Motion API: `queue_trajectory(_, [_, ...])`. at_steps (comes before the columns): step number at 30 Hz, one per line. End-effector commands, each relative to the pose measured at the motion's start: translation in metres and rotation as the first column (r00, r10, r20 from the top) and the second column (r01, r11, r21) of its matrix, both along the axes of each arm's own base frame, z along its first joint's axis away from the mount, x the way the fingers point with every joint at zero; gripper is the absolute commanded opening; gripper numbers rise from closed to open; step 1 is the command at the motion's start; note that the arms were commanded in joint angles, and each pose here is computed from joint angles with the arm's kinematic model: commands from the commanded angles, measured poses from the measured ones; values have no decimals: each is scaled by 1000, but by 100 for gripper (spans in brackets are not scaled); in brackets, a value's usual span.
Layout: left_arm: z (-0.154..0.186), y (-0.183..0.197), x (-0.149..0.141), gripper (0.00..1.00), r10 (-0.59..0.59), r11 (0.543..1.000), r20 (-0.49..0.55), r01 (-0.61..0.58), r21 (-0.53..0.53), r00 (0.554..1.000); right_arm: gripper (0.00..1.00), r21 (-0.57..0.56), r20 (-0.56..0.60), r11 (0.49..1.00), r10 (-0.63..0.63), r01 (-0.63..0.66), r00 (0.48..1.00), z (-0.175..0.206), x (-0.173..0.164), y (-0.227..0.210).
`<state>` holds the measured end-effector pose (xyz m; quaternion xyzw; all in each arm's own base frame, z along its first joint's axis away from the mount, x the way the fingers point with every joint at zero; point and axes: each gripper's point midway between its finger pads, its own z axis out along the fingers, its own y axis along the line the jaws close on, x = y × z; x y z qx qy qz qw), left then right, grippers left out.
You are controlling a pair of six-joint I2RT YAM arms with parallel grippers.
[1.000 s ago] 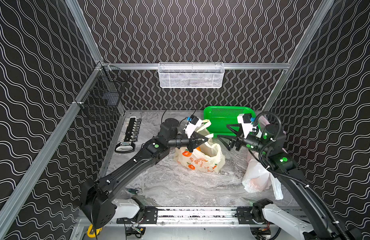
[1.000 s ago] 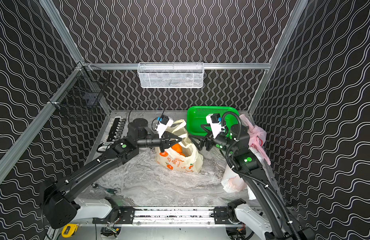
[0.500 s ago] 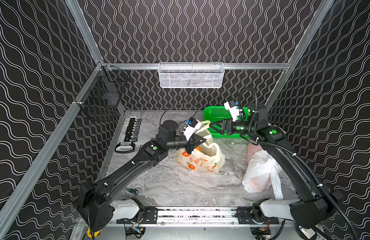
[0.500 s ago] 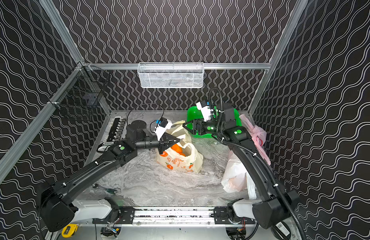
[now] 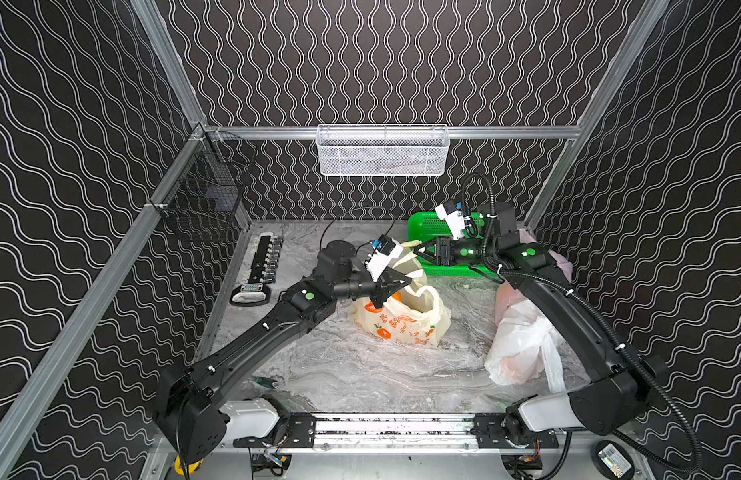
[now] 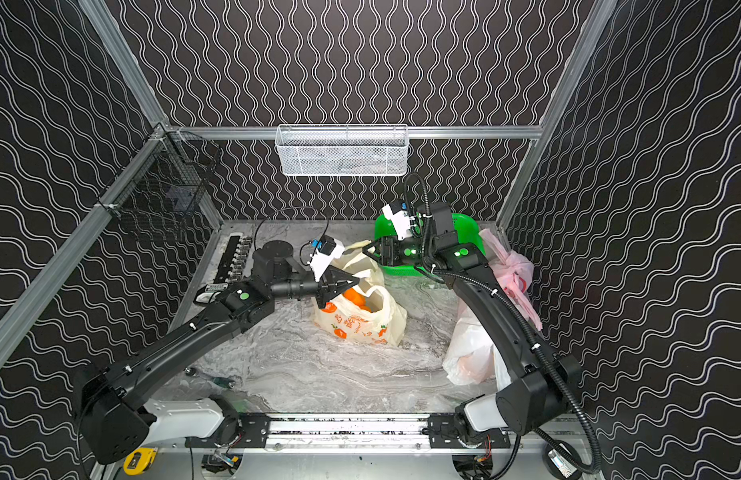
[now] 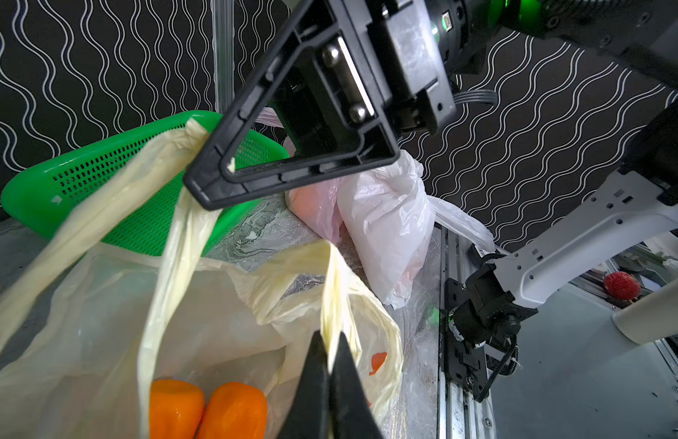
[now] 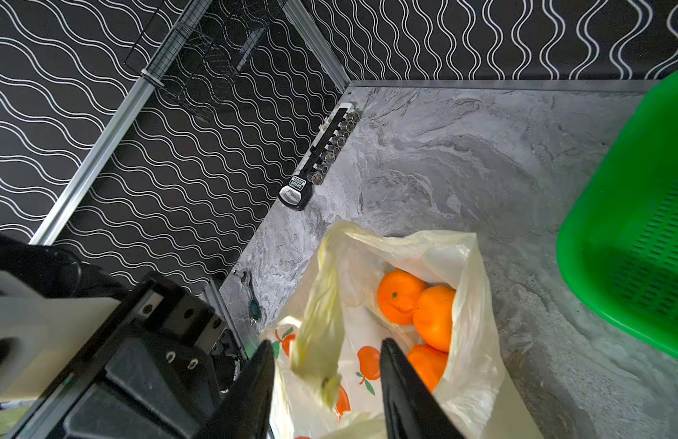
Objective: Place the oranges into plastic bags & tie knots
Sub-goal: Tie the plastic bag at the center of the board.
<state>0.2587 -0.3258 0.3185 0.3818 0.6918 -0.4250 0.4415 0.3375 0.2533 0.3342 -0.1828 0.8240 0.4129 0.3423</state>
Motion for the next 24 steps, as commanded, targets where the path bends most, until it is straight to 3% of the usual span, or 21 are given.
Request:
queue_trajectory(1, [4,2,1,0,-1,1000,22,1,-7,1000,40,-9,22,1000,-25,25,999,5,5,-2])
queue_trajectory(12, [2,21,22,0,123,992,-14,-123,-6,992,1,-5,87,1000,-18,19,996,30,9,6])
queue_trajectory(14, [1,25,27,0,146,989,-23,-147,-11,989,0,-13,101,1000,14,-13,995,37,-1,24])
queue_trajectory(24, [0,57,50,0,272,961,-59,-274,-36,961,0,-110,185,988,-83,104,979,48,-15,45])
